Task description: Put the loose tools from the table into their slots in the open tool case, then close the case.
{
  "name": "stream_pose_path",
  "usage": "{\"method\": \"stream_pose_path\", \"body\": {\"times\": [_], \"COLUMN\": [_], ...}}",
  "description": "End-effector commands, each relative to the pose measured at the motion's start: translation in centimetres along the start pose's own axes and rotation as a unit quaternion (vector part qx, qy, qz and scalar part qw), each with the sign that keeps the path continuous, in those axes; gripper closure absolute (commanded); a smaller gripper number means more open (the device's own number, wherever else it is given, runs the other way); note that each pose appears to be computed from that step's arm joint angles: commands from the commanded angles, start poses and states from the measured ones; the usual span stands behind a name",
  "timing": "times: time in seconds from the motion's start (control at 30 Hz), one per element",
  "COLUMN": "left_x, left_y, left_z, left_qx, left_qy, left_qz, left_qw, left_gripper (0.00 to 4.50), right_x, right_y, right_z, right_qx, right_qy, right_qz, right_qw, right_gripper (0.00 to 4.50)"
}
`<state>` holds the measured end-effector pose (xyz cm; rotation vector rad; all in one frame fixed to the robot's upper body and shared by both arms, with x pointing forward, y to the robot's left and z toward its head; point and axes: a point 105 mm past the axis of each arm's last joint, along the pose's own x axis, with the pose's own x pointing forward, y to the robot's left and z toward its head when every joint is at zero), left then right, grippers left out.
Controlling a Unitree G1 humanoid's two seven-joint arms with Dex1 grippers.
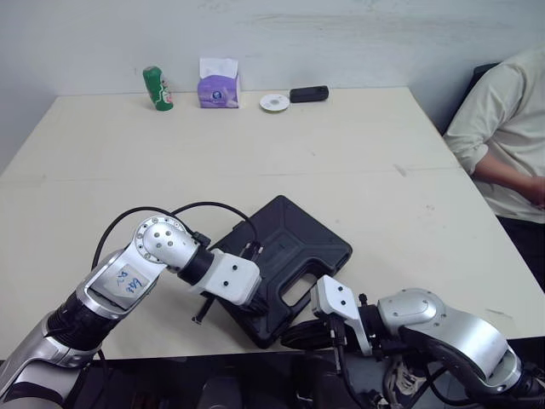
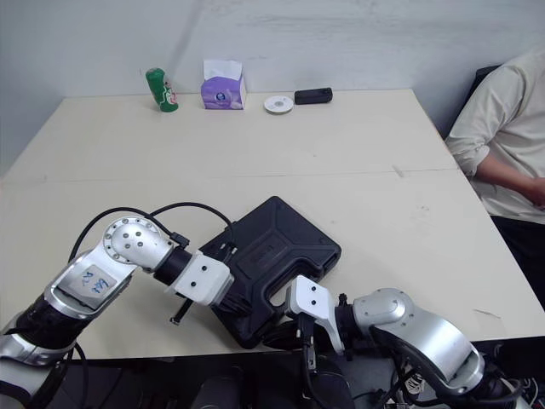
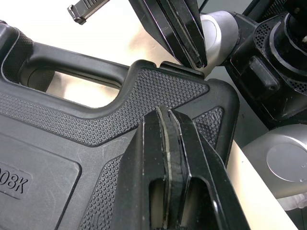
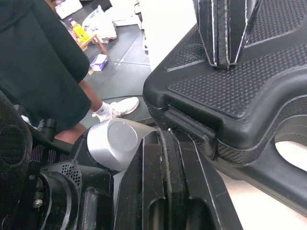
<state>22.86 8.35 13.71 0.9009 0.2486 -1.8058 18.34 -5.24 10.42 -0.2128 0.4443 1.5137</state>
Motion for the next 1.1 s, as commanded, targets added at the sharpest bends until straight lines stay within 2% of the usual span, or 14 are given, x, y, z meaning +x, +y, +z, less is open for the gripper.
{"method": "stream_pose_path", "body": {"times": [0.03,0.17,0.27,0.33,0.37,0.47,0.53,0.67,0.8,0.9,1.0,1.1], "left_x": [1.1,-0.5,-3.9,-5.4,-6.5,-9.8,-11.4,-14.1,-16.4,-18.3,-19.8,-19.7], "left_y": [-1.0,-0.3,0.1,0.1,0.0,-1.3,-2.3,-4.8,-9.0,-10.6,-11.7,-12.3], "left_z": [-2.6,-2.5,-2.1,-1.9,-1.9,-1.3,-0.8,-1.0,-2.0,-2.4,-2.3,-2.9], "left_qx": [-0.081,-0.128,-0.194,-0.217,-0.232,-0.299,-0.322,-0.358,-0.390,-0.395,-0.397,-0.396], "left_qy": [0.020,-0.016,-0.068,-0.090,-0.108,-0.183,-0.204,-0.202,-0.144,-0.118,-0.117,-0.104], "left_qz": [-0.011,0.033,0.099,0.129,0.153,0.200,0.227,0.289,0.337,0.386,0.419,0.431], "left_qw": [0.996,0.991,0.974,0.963,0.955,0.915,0.896,0.865,0.845,0.825,0.808,0.804], "left_gripper": [4.50,4.50,3.66,2.85,2.30,1.05,0.18,0.08,0.08,0.08,0.08,0.08], "right_x": [-1.9,-3.9,-7.2,-8.8,-9.9,-13.8,-16.0,-20.2,-23.2,-24.9,-26.6,-27.0], "right_y": [-0.6,-0.6,-0.7,-0.8,-1.3,-2.7,-3.6,-4.8,-5.8,-6.2,-7.0,-7.5], "right_z": [1.2,1.0,1.5,1.9,2.1,2.7,3.1,3.3,3.1,3.5,4.5,4.6], "right_qx": [-0.043,-0.040,-0.039,-0.040,-0.041,-0.048,-0.050,-0.052,-0.057,-0.069,-0.096,-0.106], "right_qy": [-0.003,0.007,0.006,0.005,0.006,0.015,0.018,0.035,0.047,0.051,0.045,0.045], "right_qz": [-0.032,-0.044,-0.064,-0.077,-0.095,-0.149,-0.178,-0.230,-0.266,-0.285,-0.318,-0.324], "right_qw": [0.999,0.998,0.997,0.996,0.995,0.988,0.983,0.971,0.961,0.955,0.942,0.939], "right_gripper": [4.47,4.47,3.66,2.77,2.16,0.80,0.00,0.00,0.00,0.00,0.00,0.00]}}
